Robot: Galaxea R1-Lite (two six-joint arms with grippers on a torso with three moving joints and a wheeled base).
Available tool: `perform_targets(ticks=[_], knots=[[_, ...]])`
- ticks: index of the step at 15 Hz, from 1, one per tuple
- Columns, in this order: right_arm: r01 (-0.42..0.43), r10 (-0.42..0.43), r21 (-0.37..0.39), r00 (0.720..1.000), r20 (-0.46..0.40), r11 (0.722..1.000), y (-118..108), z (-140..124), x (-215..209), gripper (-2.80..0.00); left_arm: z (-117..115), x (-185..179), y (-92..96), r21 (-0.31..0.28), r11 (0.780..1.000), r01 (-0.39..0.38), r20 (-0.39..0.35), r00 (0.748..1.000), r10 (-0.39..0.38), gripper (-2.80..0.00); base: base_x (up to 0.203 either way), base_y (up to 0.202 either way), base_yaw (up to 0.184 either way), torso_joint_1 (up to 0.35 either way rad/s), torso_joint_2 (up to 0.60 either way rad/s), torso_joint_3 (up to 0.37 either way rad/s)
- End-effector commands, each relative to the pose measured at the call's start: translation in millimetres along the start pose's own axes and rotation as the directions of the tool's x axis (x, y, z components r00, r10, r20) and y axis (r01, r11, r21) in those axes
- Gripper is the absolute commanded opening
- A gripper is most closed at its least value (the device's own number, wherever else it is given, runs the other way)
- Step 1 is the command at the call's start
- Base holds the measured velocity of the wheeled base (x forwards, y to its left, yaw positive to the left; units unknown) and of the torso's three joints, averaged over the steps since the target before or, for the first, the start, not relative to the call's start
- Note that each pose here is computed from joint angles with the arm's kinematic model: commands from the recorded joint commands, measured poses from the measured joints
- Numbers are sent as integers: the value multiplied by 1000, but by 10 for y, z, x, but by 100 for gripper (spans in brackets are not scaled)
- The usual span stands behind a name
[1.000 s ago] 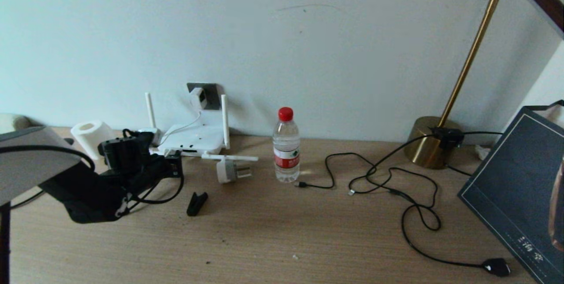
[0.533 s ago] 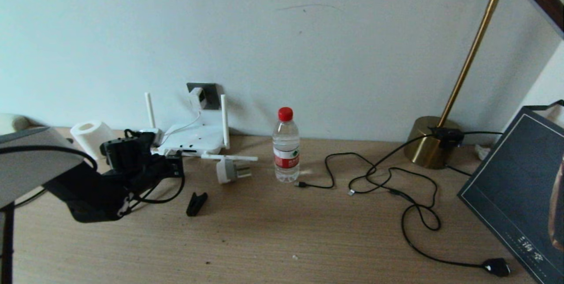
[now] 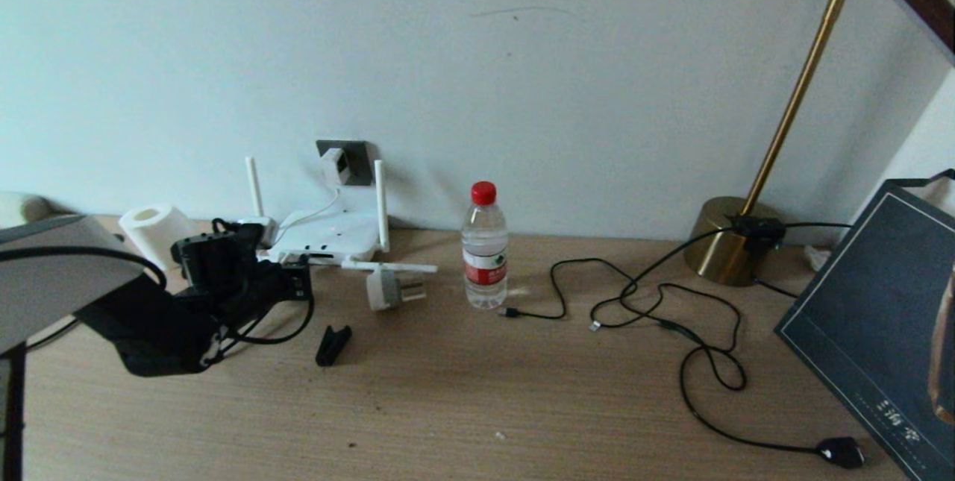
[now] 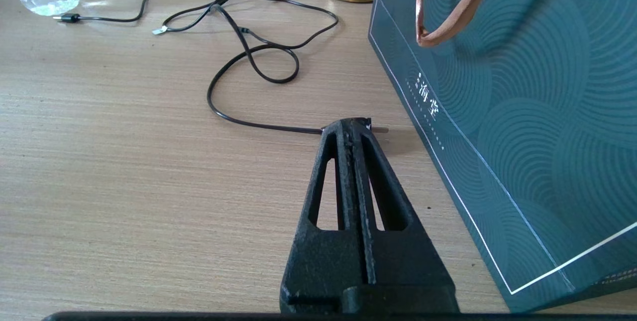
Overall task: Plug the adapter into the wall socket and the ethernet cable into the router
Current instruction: Plug cable into router interface
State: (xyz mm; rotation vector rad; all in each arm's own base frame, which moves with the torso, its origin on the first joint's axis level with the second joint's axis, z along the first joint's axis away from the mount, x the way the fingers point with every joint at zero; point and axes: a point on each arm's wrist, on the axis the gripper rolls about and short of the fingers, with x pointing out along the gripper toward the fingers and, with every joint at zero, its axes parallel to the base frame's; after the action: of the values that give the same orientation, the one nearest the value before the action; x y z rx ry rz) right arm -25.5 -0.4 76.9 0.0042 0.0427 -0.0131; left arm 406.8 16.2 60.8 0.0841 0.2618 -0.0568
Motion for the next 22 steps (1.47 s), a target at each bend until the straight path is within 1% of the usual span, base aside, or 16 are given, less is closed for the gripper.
perform_targets(ticks=[1,14,22], knots=[[-1,1,0,1000,-2,1000,0,0,1,-280,7,-1,3,1,1000,0,6,1000,0,-280,0,0,0,0,0,0],[-1,1,0,1000,-2,1000,0,0,1,-280,21,65,14,2,1000,-4,19,1000,4,-280,0,0,0,0,0,0],[0,0,0,1000,-2,1000,0,0,1,-280,-34,112,12,1,1000,-3,8,1000,3,-280,0,0,0,0,0,0]])
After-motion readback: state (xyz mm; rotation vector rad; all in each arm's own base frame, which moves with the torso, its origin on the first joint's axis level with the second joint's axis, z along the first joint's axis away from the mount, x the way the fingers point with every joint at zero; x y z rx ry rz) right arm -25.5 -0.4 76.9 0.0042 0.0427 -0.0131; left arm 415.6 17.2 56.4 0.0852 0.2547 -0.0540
